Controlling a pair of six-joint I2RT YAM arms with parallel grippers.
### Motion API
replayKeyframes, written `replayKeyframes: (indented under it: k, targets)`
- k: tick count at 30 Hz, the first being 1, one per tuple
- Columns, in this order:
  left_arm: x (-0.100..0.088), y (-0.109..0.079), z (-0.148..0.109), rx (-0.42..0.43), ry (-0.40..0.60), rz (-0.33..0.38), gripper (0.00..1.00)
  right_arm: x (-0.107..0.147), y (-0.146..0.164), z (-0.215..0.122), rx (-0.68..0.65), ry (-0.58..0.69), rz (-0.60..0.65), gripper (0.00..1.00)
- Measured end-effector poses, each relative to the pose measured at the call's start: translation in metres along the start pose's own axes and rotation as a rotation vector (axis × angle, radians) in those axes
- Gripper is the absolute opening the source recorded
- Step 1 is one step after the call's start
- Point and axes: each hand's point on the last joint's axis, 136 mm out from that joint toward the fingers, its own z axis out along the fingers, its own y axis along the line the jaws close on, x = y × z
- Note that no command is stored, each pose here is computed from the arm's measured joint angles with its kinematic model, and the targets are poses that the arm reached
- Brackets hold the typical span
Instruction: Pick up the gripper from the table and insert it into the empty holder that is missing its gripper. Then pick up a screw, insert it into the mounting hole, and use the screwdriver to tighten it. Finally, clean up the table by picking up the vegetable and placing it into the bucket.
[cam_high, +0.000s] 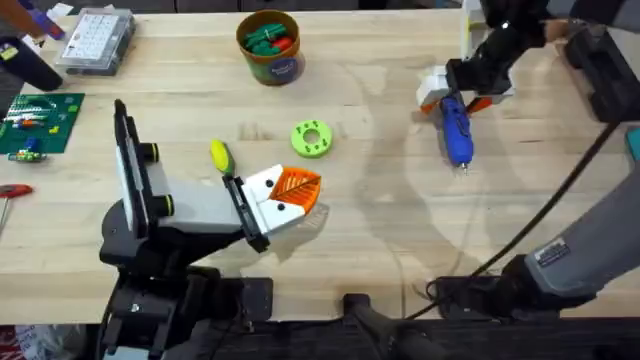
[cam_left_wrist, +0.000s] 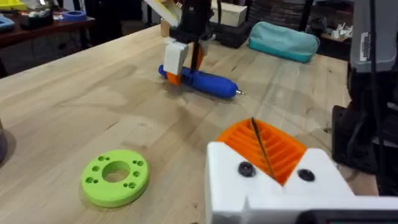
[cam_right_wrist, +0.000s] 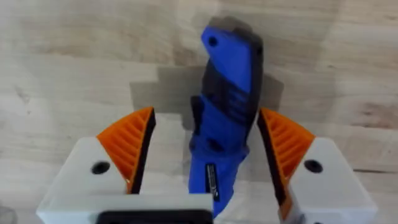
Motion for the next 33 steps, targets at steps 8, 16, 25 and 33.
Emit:
replayKeyframes:
  k: [8,16,25,33]
  targets:
    - [0.000,0.000,0.000,0.000,0.000,0.000,0.005,-0.002,-0.007,0.021,0.019,0.030,0.007,0.975]
    - [0.000,0.000,0.000,0.000,0.000,0.001,0.005,-0.002,-0.012,0.021,0.039,0.030,0.003,0.683]
    - [0.000,0.000,0.000,0.000,0.000,0.000,0.005,-0.002,-0.015,0.024,0.044,0.035,-0.001,0.024]
    - [0.000,0.000,0.000,0.000,0.000,0.001,0.005,-0.007,-0.013,0.020,0.033,0.006,-0.003,0.024]
